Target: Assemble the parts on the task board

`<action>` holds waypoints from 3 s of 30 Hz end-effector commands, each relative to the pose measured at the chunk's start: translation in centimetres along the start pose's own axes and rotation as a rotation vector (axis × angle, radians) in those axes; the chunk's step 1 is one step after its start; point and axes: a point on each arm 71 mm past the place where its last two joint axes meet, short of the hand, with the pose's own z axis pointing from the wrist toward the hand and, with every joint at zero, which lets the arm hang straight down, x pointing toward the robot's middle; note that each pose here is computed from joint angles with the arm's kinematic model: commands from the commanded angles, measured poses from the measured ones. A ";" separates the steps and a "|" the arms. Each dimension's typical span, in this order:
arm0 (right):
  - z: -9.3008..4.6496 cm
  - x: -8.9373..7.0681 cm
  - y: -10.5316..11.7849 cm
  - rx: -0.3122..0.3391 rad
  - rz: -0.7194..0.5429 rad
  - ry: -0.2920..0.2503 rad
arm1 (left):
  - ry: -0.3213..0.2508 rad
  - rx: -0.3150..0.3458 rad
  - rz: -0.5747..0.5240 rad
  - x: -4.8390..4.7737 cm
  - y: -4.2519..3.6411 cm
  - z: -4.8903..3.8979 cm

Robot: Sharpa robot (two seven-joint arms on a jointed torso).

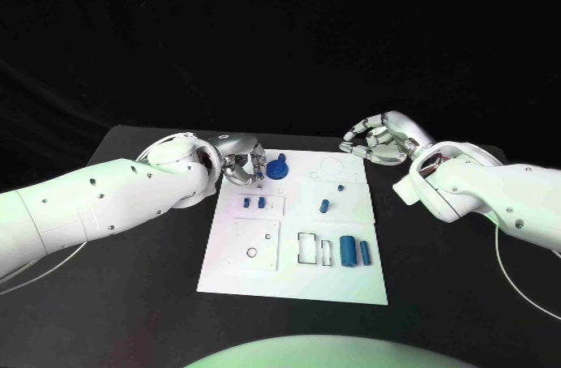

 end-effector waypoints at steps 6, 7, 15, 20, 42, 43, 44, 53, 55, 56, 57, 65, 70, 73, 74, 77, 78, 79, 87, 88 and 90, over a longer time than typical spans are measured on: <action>0.0 0.1 0.1 -0.013 -0.008 0.004 | 0.052 -0.032 -0.019 0.69 0.53 0.26; 0.0 0.1 0.1 -0.013 -0.008 0.004 | 0.055 -0.034 -0.019 0.77 0.57 0.31; 0.1 0.1 0.1 -0.013 -0.008 0.004 | 0.072 -0.039 -0.022 1.21 0.49 0.58; 0.1 0.1 0.1 -0.013 -0.008 0.004 | 0.083 -0.042 -0.021 1.33 0.47 0.65; 0.1 0.1 0.1 -0.011 -0.010 0.006 | 0.124 -0.063 -0.032 1.68 0.38 0.86; 0.1 0.1 0.1 -0.011 -0.010 0.006 | 0.125 -0.064 -0.032 1.69 0.36 0.87; 0.1 0.1 0.1 -0.011 -0.010 0.006 | 0.126 -0.065 -0.032 1.70 0.36 0.88; 0.1 0.1 0.1 -0.011 -0.011 0.005 | 0.129 -0.075 -0.030 1.70 0.56 0.80; 0.1 0.1 0.1 -0.011 -0.011 0.005 | 0.130 -0.075 -0.030 1.71 0.56 0.80; 0.1 0.1 0.1 -0.011 -0.011 0.005 | 0.131 -0.075 -0.030 1.72 0.54 0.80; 0.1 0.1 0.1 -0.011 -0.011 0.005 | 0.132 -0.075 -0.030 1.73 0.53 0.80; 0.1 0.1 0.1 -0.011 -0.011 0.004 | 0.132 -0.070 -0.030 1.75 0.40 0.81; 0.1 0.1 0.1 -0.011 -0.011 0.004 | 0.129 -0.065 -0.033 1.77 0.33 0.85; 0.1 0.1 0.1 -0.011 -0.011 0.004 | 0.129 -0.063 -0.035 1.82 0.30 0.87; 0.1 0.1 0.1 -0.011 -0.011 0.004 | 0.130 -0.063 -0.036 1.84 0.29 0.88; 0.1 0.1 0.1 -0.011 -0.012 0.004 | 0.135 -0.067 -0.036 1.91 0.30 0.89; 0.1 0.1 0.1 -0.011 -0.012 0.004 | 0.137 -0.069 -0.036 1.94 0.32 0.89; 0.1 0.1 0.1 -0.011 -0.012 0.003 | 0.140 -0.073 -0.036 1.97 0.37 0.87; 0.1 0.1 0.1 -0.010 -0.012 0.003 | 0.143 -0.086 -0.029 2.02 0.65 0.74; 0.1 0.1 0.1 -0.010 -0.012 0.003 | 0.143 -0.086 -0.029 2.02 0.66 0.74; 0.1 0.1 0.1 -0.011 -0.012 0.002 | 0.141 -0.085 -0.029 2.01 0.67 0.72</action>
